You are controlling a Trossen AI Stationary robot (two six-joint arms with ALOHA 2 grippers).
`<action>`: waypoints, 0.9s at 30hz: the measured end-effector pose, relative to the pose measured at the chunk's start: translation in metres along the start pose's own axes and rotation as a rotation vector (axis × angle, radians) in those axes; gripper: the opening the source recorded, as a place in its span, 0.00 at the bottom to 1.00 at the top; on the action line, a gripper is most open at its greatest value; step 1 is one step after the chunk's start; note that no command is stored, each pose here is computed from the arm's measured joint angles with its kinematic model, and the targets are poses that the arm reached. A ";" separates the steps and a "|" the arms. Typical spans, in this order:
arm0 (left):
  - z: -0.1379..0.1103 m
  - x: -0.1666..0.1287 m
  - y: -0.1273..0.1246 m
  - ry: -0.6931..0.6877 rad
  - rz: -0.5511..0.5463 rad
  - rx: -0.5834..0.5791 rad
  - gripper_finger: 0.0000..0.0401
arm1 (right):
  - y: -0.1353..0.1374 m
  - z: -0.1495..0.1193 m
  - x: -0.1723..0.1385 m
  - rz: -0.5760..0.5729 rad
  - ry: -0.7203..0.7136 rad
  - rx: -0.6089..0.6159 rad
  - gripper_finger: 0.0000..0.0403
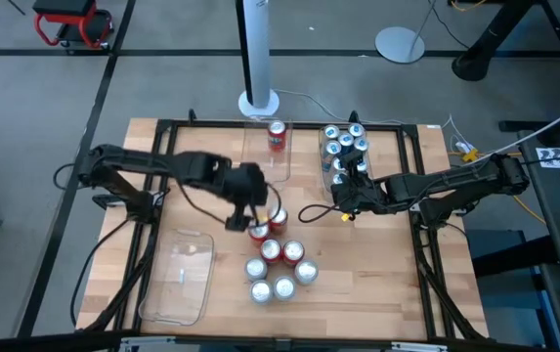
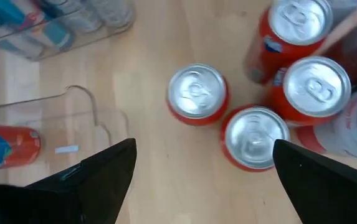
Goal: Sort soda cans
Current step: Put the red soda can into the top center transparent bin
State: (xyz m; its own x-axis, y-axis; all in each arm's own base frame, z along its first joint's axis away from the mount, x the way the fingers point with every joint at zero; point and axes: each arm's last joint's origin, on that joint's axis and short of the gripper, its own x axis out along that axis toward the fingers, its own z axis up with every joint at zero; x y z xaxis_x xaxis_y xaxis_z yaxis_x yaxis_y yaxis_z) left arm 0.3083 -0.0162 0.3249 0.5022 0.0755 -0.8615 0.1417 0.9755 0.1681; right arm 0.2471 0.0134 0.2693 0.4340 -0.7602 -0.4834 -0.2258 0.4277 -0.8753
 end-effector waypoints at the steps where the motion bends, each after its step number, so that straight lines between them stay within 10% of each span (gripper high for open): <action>1: 0.000 0.001 -0.007 0.001 0.001 0.016 0.90 | 0.000 0.000 0.000 0.000 0.000 0.002 0.94; 10: -0.005 0.023 -0.051 -0.041 -0.050 0.136 0.91 | 0.000 0.000 0.000 -0.001 0.000 0.007 0.94; 27: -0.017 0.055 -0.058 -0.052 -0.067 0.084 0.91 | 0.000 0.000 0.000 -0.002 -0.001 0.010 0.94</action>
State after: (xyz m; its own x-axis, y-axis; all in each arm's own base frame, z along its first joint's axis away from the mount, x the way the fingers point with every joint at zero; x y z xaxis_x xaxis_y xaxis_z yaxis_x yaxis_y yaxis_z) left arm 0.3134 -0.0649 0.2596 0.5323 -0.0018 -0.8465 0.2463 0.9571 0.1528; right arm 0.2474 0.0135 0.2695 0.4357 -0.7605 -0.4815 -0.2165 0.4306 -0.8762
